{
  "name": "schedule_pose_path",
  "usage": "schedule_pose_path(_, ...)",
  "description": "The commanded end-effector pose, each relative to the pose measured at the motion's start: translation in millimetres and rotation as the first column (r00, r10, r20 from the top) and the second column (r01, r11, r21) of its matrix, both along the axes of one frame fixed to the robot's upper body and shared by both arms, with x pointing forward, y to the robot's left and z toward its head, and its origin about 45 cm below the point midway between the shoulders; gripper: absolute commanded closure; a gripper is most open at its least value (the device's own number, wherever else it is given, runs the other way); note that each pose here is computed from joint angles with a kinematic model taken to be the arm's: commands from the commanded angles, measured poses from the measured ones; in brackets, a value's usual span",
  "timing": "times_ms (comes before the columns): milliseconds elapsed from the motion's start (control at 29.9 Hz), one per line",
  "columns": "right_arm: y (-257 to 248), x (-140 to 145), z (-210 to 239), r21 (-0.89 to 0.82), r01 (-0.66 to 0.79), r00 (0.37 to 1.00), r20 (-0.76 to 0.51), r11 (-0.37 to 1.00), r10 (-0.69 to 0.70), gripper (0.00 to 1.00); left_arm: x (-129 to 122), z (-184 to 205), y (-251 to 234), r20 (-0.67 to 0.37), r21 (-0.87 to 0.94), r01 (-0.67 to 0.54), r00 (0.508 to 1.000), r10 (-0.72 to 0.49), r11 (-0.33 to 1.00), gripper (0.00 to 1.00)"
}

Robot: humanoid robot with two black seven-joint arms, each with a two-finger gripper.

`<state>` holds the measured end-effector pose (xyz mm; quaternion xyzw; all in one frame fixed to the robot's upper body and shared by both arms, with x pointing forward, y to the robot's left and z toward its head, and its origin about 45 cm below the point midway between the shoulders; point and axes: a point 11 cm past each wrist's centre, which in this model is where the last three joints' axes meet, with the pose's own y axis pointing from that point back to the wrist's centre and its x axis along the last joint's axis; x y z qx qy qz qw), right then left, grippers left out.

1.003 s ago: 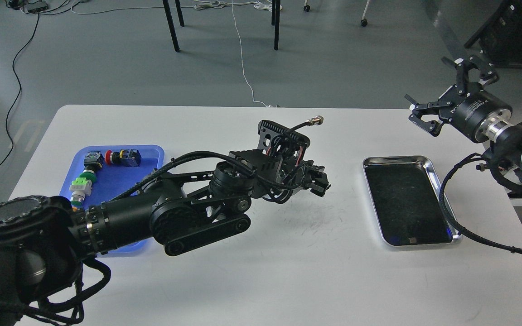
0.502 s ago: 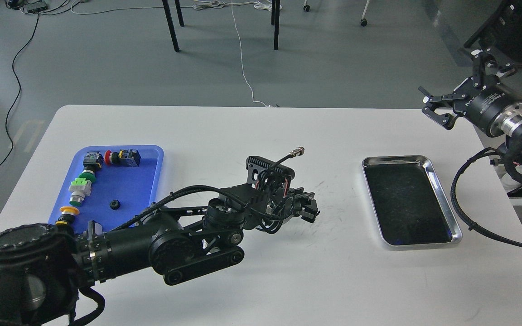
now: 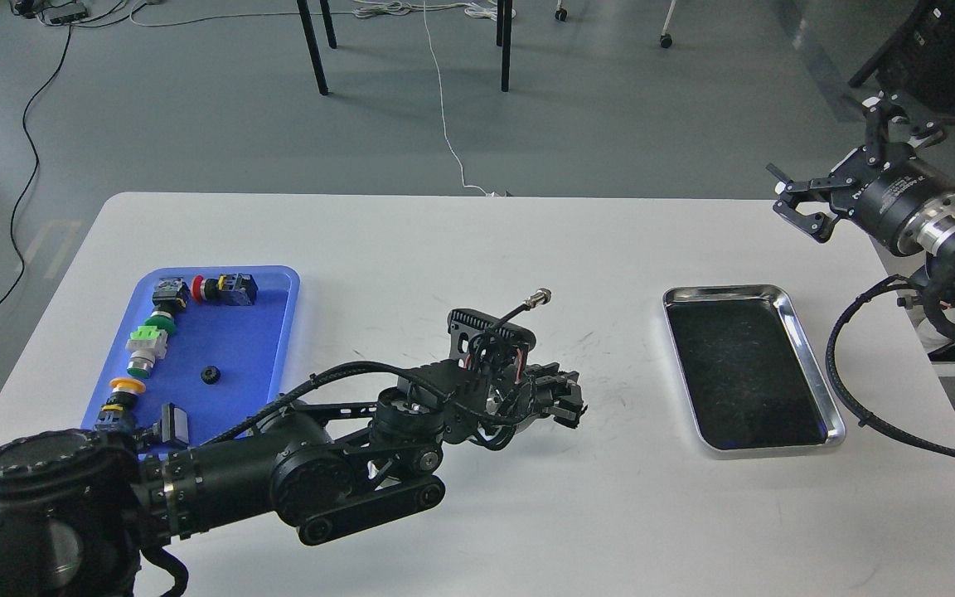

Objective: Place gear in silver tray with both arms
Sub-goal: 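Carry the black gear with the left gripper and set it on the table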

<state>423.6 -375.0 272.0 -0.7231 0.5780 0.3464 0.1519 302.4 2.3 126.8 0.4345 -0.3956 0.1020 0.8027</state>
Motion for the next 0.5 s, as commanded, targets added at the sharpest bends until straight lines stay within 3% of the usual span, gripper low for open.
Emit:
schedule_pose_path(0, -2, -1, 0, -0.008, 0.001, 1.0, -0.001, 1.0, -0.001, 0.01, -5, -3, -1, -0.007, 0.002, 0.01, 1.0, -0.01, 1.0, 0.84)
schedule_pose_path(468, -3, -2, -1, -0.008, 0.001, 1.0, -0.003, 1.0, -0.001, 0.01, -26, -24, 3, -0.068, 0.004, 0.019, 0.997, -0.019, 1.0, 0.8)
